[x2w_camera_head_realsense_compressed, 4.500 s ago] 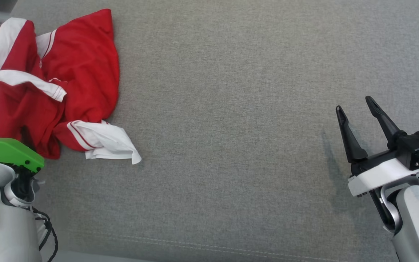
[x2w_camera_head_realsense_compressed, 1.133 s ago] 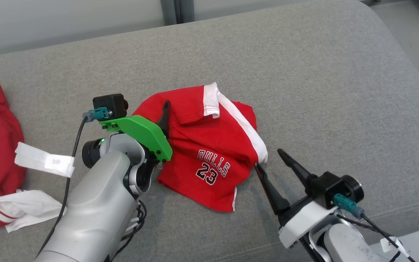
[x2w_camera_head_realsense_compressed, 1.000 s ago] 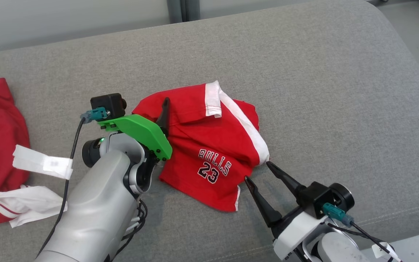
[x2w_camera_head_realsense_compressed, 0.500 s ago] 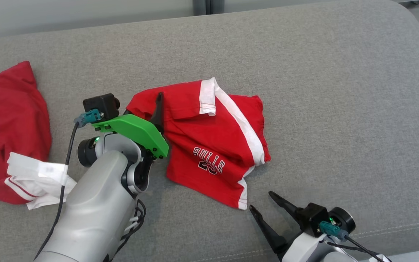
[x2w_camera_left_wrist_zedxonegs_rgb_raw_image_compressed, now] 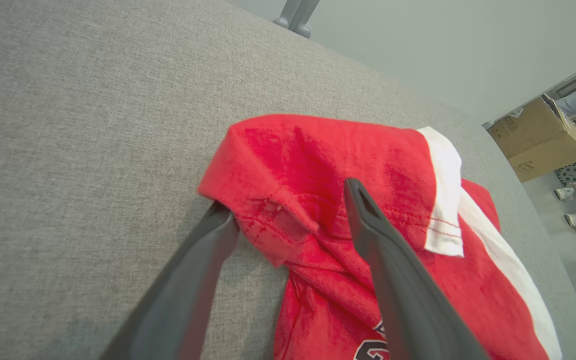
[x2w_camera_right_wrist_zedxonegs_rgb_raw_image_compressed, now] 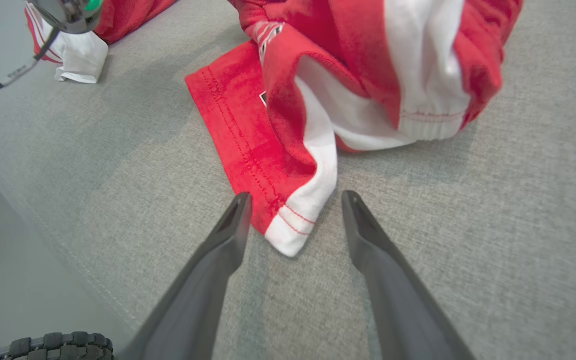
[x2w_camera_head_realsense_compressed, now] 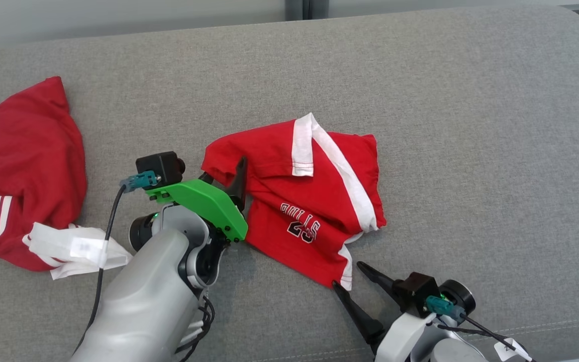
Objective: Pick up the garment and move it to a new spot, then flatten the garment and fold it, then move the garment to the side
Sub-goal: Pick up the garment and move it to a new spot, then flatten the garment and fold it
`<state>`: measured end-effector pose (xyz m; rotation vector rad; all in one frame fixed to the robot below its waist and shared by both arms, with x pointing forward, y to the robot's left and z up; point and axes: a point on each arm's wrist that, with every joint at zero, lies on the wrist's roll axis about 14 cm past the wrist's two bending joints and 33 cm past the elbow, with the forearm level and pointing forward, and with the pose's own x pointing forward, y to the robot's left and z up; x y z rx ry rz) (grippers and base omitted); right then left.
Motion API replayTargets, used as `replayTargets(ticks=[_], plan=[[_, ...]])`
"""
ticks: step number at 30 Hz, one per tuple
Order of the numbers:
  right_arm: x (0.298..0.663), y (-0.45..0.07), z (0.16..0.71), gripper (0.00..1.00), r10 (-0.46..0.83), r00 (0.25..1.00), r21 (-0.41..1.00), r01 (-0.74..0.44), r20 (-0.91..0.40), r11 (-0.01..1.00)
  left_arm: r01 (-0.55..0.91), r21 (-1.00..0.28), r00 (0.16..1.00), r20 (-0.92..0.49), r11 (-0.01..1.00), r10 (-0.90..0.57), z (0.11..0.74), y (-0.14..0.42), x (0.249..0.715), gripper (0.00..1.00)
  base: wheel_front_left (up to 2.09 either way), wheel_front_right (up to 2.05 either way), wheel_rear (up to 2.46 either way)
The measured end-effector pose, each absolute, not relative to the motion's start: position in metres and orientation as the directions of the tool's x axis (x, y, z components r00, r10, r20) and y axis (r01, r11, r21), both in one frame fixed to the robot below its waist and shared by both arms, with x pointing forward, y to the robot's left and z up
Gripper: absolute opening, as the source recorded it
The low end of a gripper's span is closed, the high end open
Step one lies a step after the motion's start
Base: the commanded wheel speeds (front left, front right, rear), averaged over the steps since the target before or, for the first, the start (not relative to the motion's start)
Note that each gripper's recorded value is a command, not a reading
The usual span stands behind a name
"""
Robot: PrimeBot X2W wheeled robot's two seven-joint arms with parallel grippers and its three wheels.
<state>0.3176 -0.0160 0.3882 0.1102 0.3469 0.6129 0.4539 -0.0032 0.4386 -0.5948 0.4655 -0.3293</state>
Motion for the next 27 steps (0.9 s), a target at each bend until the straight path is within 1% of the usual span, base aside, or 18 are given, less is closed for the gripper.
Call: replayTargets(ticks=[2,3,5,6,12,13,14,15,16,17,18,19,20,21,23,25,26,27], plan=[[0.318,-0.015,0.387,0.95,0.583,0.759,0.201,-0.547,-0.288,0.812,0.166,-0.599,0.84,-0.33,0.783,-0.431,0.437,-0.004,0.452,1.0,0.0,0.0,0.0],[0.319,-0.015,0.388,0.92,0.584,0.759,0.201,-0.549,-0.287,0.812,0.17,-0.597,0.835,-0.335,0.784,-0.436,0.436,-0.005,0.451,1.0,0.0,0.0,0.0],[0.32,-0.015,0.388,0.89,0.584,0.76,0.204,-0.547,-0.286,0.812,0.178,-0.591,0.824,-0.347,0.787,-0.448,0.434,-0.008,0.448,1.0,0.0,0.0,0.0],[0.32,-0.015,0.388,0.9,0.584,0.759,0.206,-0.546,-0.288,0.812,0.179,-0.589,0.821,-0.352,0.788,-0.45,0.433,-0.008,0.447,1.0,0.0,0.0,0.0],[0.319,-0.014,0.385,0.78,0.586,0.755,0.218,-0.543,-0.296,0.811,0.186,-0.57,0.806,-0.377,0.8,-0.456,0.428,-0.006,0.441,1.0,0.0,0.0,0.0],[0.32,-0.014,0.385,0.72,0.586,0.755,0.22,-0.543,-0.295,0.81,0.186,-0.563,0.806,-0.382,0.805,-0.453,0.426,-0.004,0.44,1.0,0.0,0.0,0.0],[0.32,-0.014,0.385,0.69,0.586,0.754,0.222,-0.542,-0.297,0.81,0.178,-0.559,0.805,-0.39,0.81,-0.447,0.423,0.0,0.438,1.0,0.0,0.0,0.0],[0.32,-0.014,0.384,0.63,0.587,0.753,0.222,-0.543,-0.299,0.81,0.171,-0.555,0.805,-0.399,0.814,-0.44,0.419,0.004,0.436,1.0,0.0,0.0,0.0],[0.319,-0.014,0.383,0.45,0.587,0.751,0.223,-0.543,-0.303,0.809,0.164,-0.552,0.804,-0.406,0.818,-0.435,0.416,0.007,0.434,1.0,0.0,0.0,0.0],[0.318,-0.014,0.381,0.4,0.587,0.748,0.228,-0.541,-0.309,0.81,0.158,-0.55,0.802,-0.413,0.82,-0.431,0.414,0.009,0.432,1.0,0.0,0.0,0.0],[0.317,-0.014,0.379,0.3,0.588,0.745,0.229,-0.541,-0.315,0.809,0.155,-0.55,0.801,-0.417,0.821,-0.43,0.412,0.011,0.43,1.0,0.0,0.0,0.0],[0.317,-0.014,0.378,0.18,0.588,0.743,0.231,-0.541,-0.321,0.809,0.154,-0.551,0.801,-0.416,0.82,-0.43,0.412,0.012,0.429,1.0,0.0,0.0,0.0],[0.317,-0.015,0.377,0.17,0.586,0.743,0.234,-0.537,-0.324,0.81,0.157,-0.551,0.801,-0.415,0.82,-0.432,0.413,0.012,0.428,1.0,0.0,0.0,0.0],[0.317,-0.015,0.376,0.25,0.584,0.743,0.233,-0.536,-0.326,0.811,0.159,-0.55,0.801,-0.413,0.82,-0.432,0.413,0.013,0.428,1.0,0.0,0.0,0.0],[0.318,-0.019,0.373,0.46,0.578,0.743,0.228,-0.532,-0.336,0.816,0.16,-0.548,0.803,-0.412,0.821,-0.431,0.414,0.015,0.427,1.0,0.0,0.0,0.0],[0.317,-0.021,0.371,0.46,0.579,0.739,0.22,-0.536,-0.346,0.815,0.153,-0.554,0.811,-0.402,0.818,-0.424,0.417,0.019,0.427,1.0,0.0,0.0,0.0],[0.317,-0.021,0.37,0.44,0.58,0.736,0.218,-0.538,-0.348,0.814,0.148,-0.555,0.815,-0.401,0.818,-0.419,0.417,0.022,0.427,1.0,0.0,0.0,0.0],[0.316,-0.021,0.369,0.4,0.581,0.734,0.219,-0.54,-0.352,0.813,0.144,-0.555,0.819,-0.398,0.82,-0.413,0.418,0.025,0.427,1.0,0.0,0.0,0.0]])
